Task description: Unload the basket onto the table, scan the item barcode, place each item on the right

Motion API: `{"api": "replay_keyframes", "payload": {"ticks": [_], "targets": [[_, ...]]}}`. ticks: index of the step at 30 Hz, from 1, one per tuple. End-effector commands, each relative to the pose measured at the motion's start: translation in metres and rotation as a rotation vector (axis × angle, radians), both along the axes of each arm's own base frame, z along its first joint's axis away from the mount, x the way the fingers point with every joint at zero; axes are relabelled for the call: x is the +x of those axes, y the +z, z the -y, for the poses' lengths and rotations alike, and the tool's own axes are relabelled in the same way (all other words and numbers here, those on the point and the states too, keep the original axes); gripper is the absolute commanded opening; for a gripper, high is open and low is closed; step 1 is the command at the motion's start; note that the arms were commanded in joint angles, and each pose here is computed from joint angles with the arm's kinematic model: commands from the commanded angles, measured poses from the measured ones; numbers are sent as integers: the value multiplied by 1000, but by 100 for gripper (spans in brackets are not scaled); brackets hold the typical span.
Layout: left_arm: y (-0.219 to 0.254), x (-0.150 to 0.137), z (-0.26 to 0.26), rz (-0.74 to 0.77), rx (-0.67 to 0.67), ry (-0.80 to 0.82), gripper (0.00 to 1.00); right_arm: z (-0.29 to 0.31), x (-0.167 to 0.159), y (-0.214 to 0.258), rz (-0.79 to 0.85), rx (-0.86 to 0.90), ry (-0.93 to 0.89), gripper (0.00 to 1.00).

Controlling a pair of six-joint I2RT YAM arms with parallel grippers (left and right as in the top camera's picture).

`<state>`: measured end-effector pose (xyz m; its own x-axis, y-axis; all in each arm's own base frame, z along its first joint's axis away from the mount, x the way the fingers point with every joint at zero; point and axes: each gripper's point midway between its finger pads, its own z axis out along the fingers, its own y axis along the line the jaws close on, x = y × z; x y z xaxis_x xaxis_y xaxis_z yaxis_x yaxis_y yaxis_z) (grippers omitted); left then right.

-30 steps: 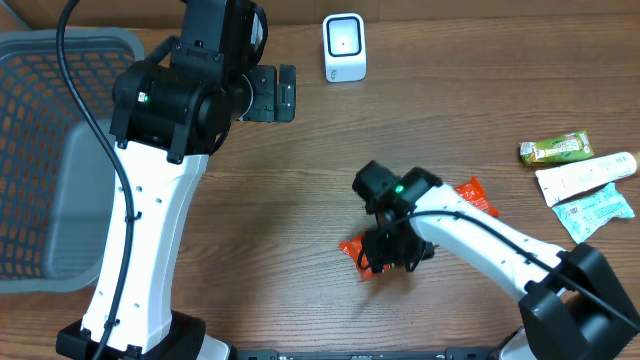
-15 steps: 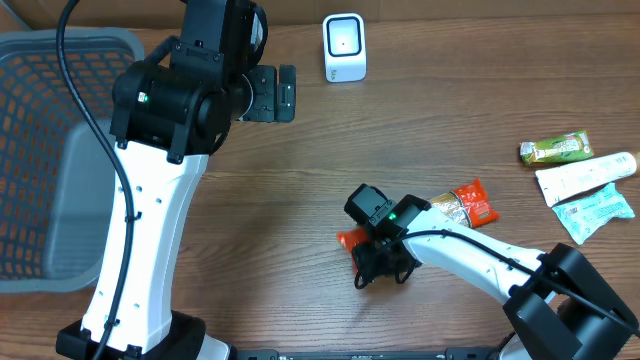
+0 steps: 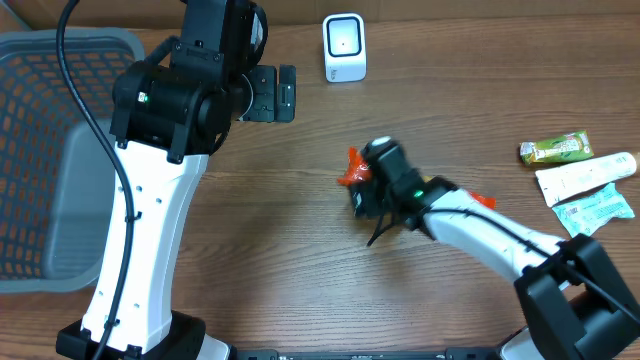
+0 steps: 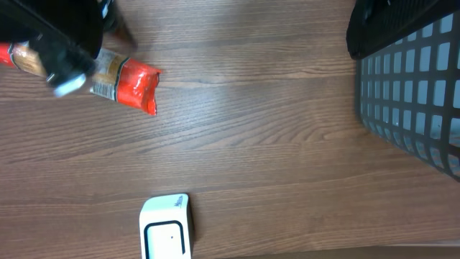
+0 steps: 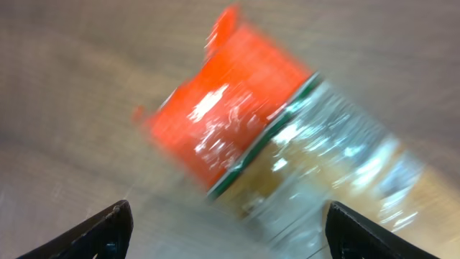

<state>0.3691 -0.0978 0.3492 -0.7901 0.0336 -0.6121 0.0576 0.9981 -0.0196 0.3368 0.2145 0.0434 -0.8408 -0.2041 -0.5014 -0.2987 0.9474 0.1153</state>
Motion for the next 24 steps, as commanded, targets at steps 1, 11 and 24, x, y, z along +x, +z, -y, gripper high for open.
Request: {"api": "replay_keyframes", "payload": {"ticks": [1,11,24], "targets": [[0,2,-3,3,19,-5,99,15,20,5,-3,68,-30,86],[0,2,-3,3,19,-5,100,85,45,69,-122,152,67,100],[0,2,-3,3,19,-5,100,163,13,-13,-401,65,119,92]]}}
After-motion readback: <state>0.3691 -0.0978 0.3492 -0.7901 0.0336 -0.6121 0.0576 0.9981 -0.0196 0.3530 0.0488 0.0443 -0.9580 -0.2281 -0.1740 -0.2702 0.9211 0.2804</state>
